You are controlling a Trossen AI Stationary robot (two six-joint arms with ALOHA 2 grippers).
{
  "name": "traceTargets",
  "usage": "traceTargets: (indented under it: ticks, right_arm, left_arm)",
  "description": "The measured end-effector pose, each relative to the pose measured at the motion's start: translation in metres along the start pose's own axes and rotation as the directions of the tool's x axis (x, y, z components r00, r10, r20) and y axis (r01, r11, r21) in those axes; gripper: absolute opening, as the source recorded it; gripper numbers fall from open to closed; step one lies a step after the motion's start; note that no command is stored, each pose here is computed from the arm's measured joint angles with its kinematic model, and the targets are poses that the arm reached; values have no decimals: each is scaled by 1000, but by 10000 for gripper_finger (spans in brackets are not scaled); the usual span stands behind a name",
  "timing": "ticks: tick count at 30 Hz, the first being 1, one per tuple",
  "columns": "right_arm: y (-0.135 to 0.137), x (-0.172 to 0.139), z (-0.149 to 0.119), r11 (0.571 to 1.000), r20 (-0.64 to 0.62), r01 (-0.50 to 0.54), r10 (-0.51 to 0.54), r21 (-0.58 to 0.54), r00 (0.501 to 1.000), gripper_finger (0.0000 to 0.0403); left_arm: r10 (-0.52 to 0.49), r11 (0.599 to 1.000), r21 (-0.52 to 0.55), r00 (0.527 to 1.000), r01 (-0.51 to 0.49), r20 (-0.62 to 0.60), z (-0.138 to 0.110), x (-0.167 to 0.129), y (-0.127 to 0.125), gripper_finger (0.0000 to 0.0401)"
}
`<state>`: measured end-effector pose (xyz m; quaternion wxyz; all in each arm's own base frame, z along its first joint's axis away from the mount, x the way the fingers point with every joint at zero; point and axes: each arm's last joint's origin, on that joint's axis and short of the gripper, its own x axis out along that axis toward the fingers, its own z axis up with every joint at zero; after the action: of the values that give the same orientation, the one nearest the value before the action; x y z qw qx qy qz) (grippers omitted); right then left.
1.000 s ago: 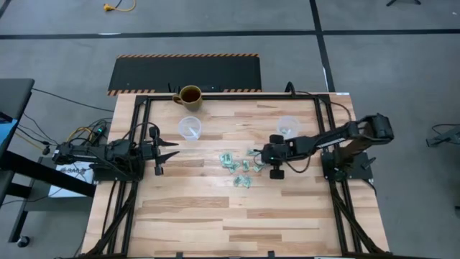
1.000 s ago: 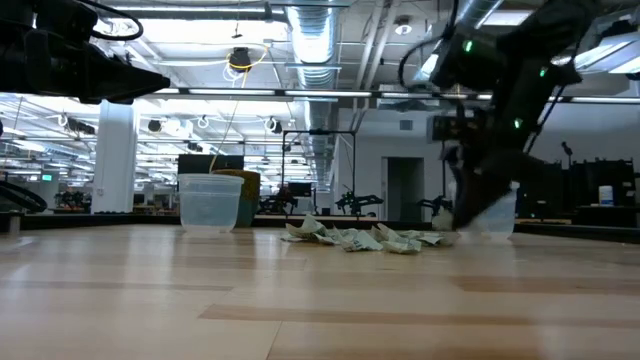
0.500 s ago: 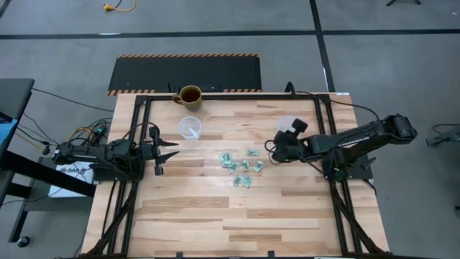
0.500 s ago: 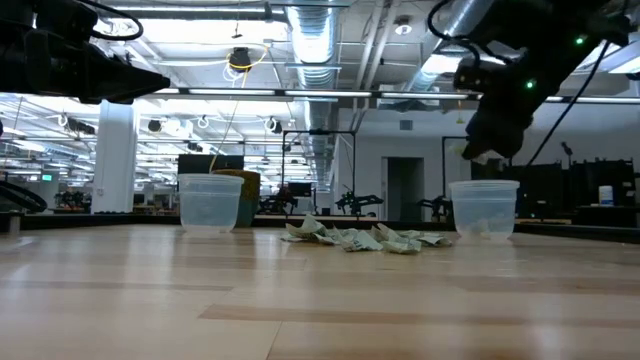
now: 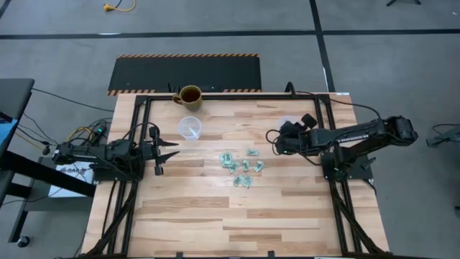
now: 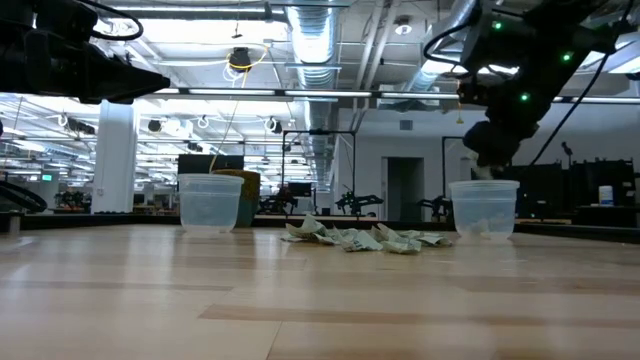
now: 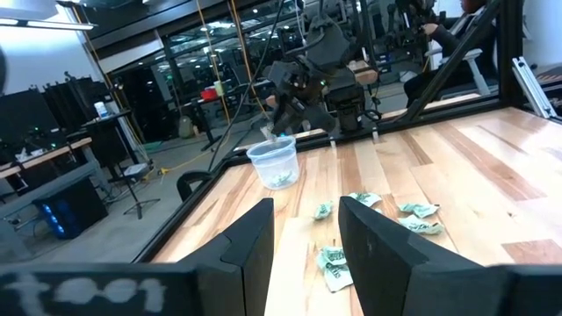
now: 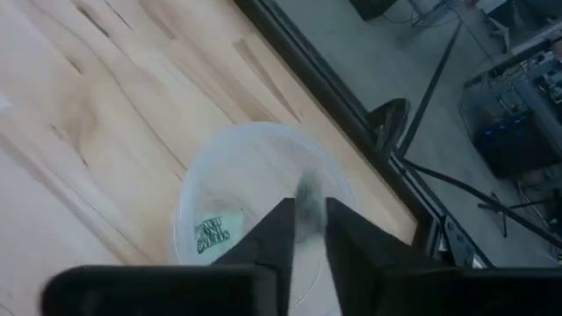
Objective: Pick and place items into bin
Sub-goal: Put the stevia packet into the right transparent bin
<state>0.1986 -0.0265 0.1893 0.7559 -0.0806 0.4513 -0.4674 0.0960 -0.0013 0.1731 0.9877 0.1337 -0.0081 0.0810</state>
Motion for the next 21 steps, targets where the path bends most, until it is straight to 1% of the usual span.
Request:
traceTargets:
  ticks: [8, 10, 13, 15, 18, 19, 21]
  right_arm:
    - [1, 0, 1, 1000, -1, -19, 19, 12, 1000, 165]
    - [3, -1, 3, 998, 18, -48, 47, 39, 999, 182]
    - [13, -7, 12, 986, 95, -153, 147, 62, 985, 197]
    - [21, -12, 20, 958, 152, -285, 275, 44, 949, 201]
    - [32, -18, 32, 864, 208, -503, 497, -24, 843, 202]
    - [36, -19, 34, 837, 217, -545, 543, -56, 812, 200]
    - [42, -16, 34, 817, 202, -566, 577, -115, 792, 195]
  left_arm:
    - [0, 1000, -2, 1000, 0, 0, 0, 0, 0, 121]
    - [0, 1000, -3, 1000, 0, 1, 0, 0, 0, 121]
    - [0, 1000, -8, 1000, 0, 0, 0, 0, 0, 121]
    - [0, 1000, -3, 1000, 0, 0, 0, 0, 0, 121]
    - [0, 1000, -8, 1000, 0, 0, 0, 0, 0, 121]
    - [0, 1000, -8, 1000, 0, 0, 0, 0, 0, 121]
    - [1, 1000, -5, 1000, -1, 0, 0, 0, 0, 121]
